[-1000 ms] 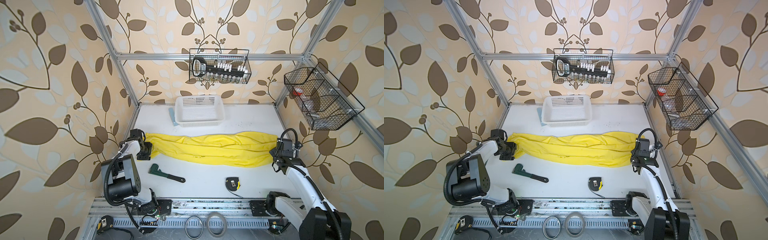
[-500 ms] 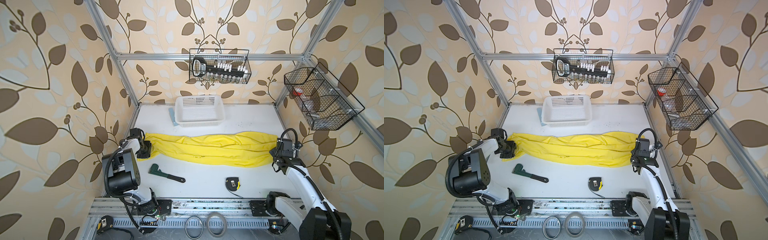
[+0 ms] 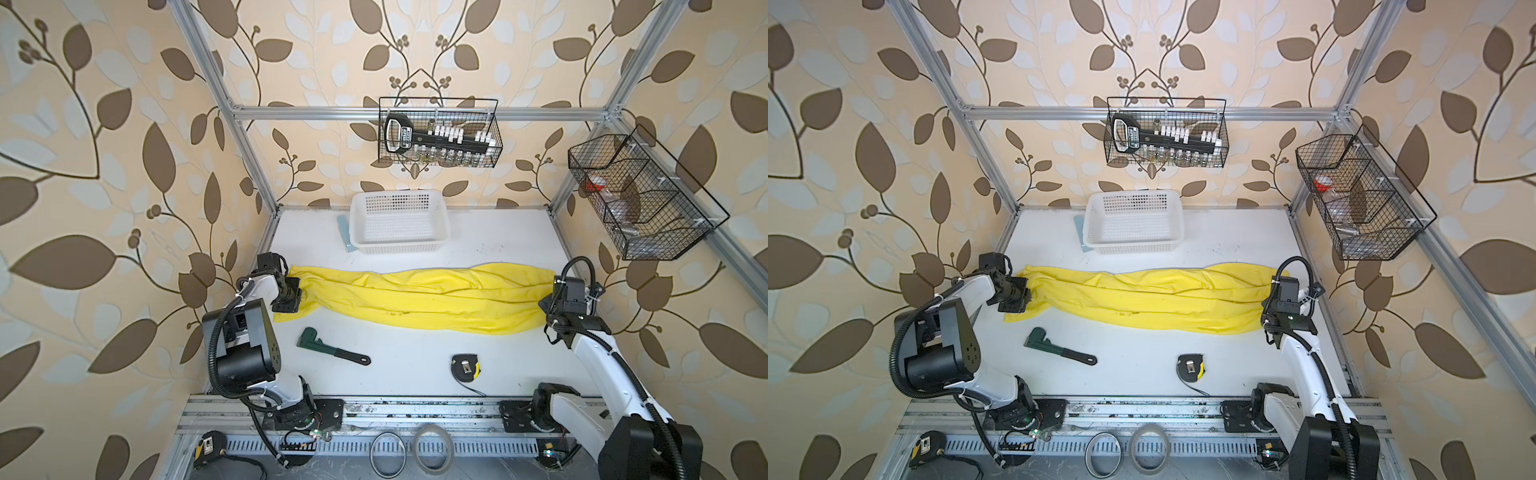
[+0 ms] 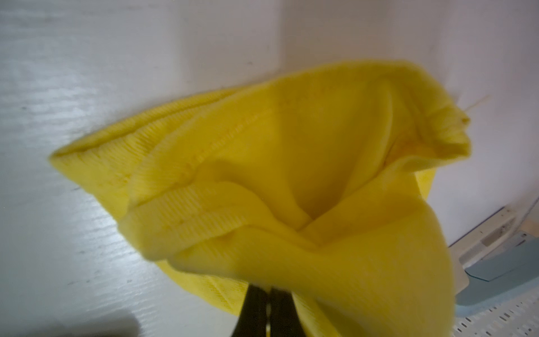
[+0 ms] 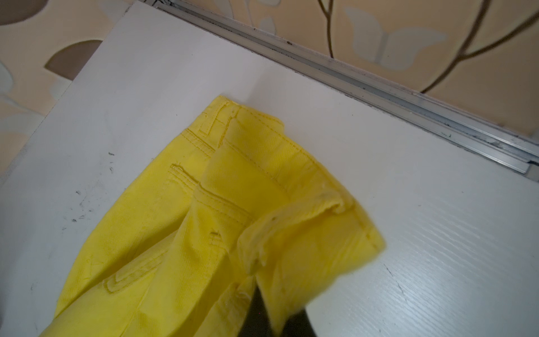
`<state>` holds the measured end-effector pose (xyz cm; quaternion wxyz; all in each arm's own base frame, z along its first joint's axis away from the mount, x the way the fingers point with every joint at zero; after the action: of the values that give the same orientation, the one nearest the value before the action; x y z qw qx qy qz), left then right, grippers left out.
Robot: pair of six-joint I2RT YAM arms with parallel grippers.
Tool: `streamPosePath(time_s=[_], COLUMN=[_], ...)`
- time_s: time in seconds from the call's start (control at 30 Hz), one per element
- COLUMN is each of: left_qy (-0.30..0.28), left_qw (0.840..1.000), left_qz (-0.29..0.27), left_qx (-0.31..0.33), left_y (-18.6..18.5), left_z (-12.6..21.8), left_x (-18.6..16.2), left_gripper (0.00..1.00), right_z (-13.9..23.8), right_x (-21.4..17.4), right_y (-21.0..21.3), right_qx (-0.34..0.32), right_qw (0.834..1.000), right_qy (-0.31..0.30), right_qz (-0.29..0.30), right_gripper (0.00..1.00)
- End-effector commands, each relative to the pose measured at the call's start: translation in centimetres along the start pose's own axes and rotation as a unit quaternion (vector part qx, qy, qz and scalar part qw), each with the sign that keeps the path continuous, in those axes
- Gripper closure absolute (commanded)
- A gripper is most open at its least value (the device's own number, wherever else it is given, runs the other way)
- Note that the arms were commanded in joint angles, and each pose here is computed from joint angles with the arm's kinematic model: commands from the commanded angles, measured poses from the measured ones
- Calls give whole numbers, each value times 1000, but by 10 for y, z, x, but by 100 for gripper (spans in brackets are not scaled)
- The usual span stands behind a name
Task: Fold and stack the trousers
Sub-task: 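Lift the trousers with both grippers and stretch them taut above the table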
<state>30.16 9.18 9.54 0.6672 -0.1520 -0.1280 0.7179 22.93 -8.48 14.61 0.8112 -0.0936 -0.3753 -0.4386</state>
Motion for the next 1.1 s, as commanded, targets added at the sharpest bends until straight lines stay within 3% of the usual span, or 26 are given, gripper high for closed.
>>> streamPosePath(time_s=[0.0,0.2,0.37,0.67,0.8,1.07], left_qy=[-19,-98,-201,-357,-361,-353], left_qw=[999,988,961,908,901,899], left_qz=[-33,-111,-178,-181,-180,-187], left_qx=[-30,-47,-70,-128,-159,-179], left_y=[-20,-35,-49,-60,-71,-104], left_z=[32,97,172,295,319,324], left_x=[5,16,33,50,47,56], left_gripper=[100,100,100,100,100,100], right_z=[3,10,28,67,96,163], right_x=[4,14,42,87,107,157], right_y=[2,5,12,33,52,88], right_qx=[10,16,21,69,109,205], right_qw=[1000,1000,998,990,985,964], right_qy=[-9,-18,-51,-97,-116,-152], right_qz=[-4,-13,-34,-78,-74,-76], right_gripper=[100,100,100,100,100,100])
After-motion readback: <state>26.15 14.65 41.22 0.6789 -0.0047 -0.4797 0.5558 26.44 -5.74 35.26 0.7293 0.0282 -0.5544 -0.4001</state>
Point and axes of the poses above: each gripper's point midway between its finger pads, its own z axis back along the fingers, its own y axis along the line the jaws close on, x = y × z, the point moved 5 cm from there along z, back along the fingers, and after that the axes turned 6 degrees about z, right-handed, at the moved point
